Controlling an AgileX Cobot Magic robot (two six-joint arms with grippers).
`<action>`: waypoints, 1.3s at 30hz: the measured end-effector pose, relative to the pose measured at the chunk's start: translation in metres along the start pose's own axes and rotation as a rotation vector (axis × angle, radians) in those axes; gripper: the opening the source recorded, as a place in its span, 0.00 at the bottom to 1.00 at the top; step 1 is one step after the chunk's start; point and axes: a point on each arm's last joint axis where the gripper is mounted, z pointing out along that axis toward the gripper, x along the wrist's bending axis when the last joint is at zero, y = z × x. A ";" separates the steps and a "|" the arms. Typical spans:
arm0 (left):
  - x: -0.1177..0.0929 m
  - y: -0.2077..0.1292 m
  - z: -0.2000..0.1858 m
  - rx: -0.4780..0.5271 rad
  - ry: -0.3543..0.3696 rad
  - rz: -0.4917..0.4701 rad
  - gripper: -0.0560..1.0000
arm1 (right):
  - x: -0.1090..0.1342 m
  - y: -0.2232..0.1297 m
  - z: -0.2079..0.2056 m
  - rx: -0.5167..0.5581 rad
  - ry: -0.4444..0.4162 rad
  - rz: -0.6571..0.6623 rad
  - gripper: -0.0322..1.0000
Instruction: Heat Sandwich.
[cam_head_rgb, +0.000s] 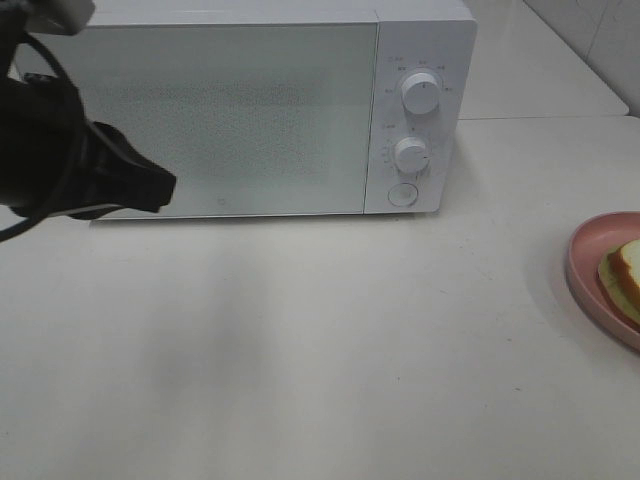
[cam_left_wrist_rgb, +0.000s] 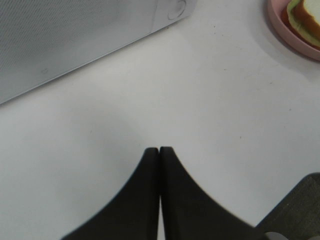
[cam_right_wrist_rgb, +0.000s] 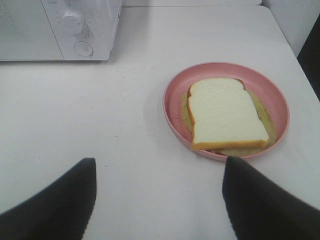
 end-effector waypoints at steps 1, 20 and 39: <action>0.004 -0.001 -0.006 0.015 0.009 -0.008 0.05 | 0.000 0.000 0.000 0.000 0.000 0.000 0.70; 0.063 -0.040 -0.115 0.147 0.325 -0.176 0.46 | 0.000 0.000 0.000 0.000 0.000 0.000 0.70; 0.023 -0.106 -0.198 0.010 0.627 -0.326 0.80 | 0.000 0.000 0.000 0.000 0.000 0.000 0.70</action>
